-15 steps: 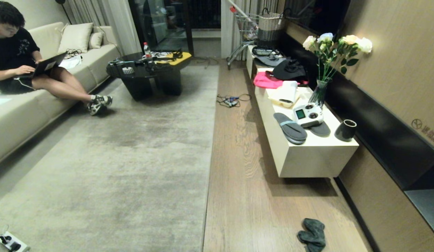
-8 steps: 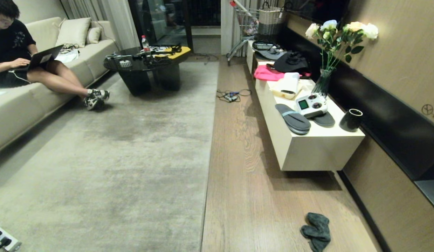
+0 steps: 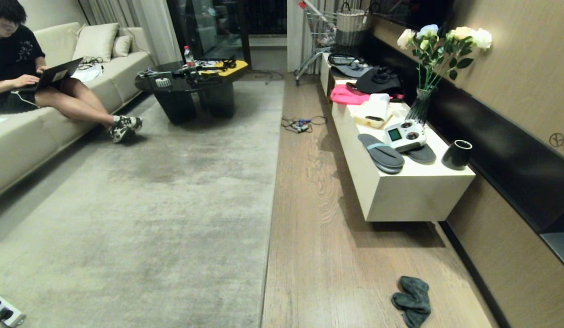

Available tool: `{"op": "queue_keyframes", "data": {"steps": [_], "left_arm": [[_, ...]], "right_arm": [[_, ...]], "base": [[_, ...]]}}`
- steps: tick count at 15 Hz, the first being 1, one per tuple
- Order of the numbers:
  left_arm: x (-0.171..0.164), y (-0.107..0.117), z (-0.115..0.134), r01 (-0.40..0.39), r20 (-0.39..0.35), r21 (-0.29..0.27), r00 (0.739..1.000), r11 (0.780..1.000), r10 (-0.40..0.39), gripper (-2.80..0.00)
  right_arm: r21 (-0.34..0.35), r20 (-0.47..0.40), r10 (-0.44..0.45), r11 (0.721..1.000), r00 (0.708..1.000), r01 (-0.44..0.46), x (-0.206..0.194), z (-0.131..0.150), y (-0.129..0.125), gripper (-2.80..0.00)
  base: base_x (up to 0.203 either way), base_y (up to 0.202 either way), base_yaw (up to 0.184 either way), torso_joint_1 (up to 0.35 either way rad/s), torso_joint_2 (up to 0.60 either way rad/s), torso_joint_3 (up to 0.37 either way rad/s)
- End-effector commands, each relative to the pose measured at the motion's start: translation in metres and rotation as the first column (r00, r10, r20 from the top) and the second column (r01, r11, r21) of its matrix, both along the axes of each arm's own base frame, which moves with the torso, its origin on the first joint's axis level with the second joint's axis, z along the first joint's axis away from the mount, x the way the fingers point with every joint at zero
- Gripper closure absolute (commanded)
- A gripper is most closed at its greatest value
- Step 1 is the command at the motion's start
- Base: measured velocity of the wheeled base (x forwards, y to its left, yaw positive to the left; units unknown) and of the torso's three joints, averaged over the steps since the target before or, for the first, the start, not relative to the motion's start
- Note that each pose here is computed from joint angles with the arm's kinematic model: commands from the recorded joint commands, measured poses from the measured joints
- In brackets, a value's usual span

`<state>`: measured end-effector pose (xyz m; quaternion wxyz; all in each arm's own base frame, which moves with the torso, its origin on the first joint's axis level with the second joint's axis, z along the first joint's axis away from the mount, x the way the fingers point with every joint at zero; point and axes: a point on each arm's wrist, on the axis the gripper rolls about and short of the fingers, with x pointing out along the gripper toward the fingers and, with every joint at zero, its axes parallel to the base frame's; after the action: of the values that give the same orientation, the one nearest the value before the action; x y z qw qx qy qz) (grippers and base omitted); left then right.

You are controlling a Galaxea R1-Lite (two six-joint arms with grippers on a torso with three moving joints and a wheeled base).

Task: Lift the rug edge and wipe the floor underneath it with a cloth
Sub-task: Pick up the rag

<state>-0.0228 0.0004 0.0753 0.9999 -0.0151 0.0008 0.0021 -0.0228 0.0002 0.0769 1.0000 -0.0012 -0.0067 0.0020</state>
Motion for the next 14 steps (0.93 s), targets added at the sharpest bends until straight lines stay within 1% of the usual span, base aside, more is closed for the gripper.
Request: {"op": "queue_keyframes", "data": {"steps": [1,6,14], "left_arm": [[0.0000,0.0000,0.0000,0.000,0.000,0.000,1.000,1.000,0.000,0.00],[0.0000,0.0000,0.0000,0.000,0.000,0.000,1.000,1.000,0.000,0.00],[0.0000,0.0000,0.0000,0.000,0.000,0.000,1.000,1.000,0.000,0.00]], "right_arm": [[-0.001,0.000,0.002,1.000,1.000,-0.002,0.0000,0.0000,0.0000,0.00],[-0.002,0.000,0.002,1.000,1.000,-0.002,0.0000,0.0000,0.0000,0.00],[-0.002,0.000,0.002,1.000,1.000,-0.002,0.0000,0.0000,0.0000,0.00]], "base": [[0.000,0.000,0.000,0.000,0.00,0.000],[0.000,0.000,0.000,0.018,0.07,0.070],[0.000,0.000,0.000,0.001,0.00,0.003]]}}
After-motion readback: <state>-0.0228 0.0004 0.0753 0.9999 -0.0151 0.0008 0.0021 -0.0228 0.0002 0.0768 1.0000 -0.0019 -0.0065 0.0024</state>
